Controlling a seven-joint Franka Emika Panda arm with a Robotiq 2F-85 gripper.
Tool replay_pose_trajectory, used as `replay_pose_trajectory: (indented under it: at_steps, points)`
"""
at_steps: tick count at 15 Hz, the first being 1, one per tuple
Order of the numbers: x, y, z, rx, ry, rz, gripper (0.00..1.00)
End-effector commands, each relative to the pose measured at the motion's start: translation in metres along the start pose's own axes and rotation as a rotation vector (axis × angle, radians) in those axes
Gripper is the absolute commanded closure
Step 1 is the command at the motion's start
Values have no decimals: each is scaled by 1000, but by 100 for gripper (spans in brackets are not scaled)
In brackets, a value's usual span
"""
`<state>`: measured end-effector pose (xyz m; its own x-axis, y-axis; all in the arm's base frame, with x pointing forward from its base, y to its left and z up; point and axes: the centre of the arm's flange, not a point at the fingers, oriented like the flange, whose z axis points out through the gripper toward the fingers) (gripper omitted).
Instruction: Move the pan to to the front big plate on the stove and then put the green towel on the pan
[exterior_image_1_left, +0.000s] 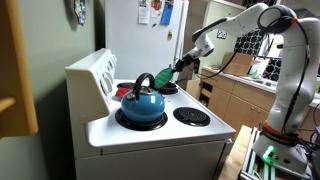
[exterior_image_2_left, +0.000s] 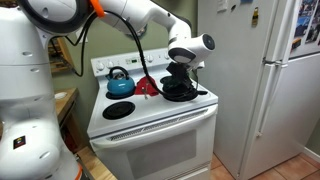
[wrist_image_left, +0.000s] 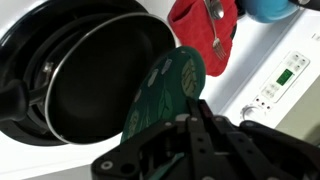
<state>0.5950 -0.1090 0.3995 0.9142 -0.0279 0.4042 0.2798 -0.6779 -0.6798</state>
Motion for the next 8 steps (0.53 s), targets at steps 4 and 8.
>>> replay_pose_trajectory:
  at_steps: [4, 8]
  points:
    - [-5, 29, -9, -91, -15, -17, 69]
    - [-7, 33, -10, -145, -46, -41, 55]
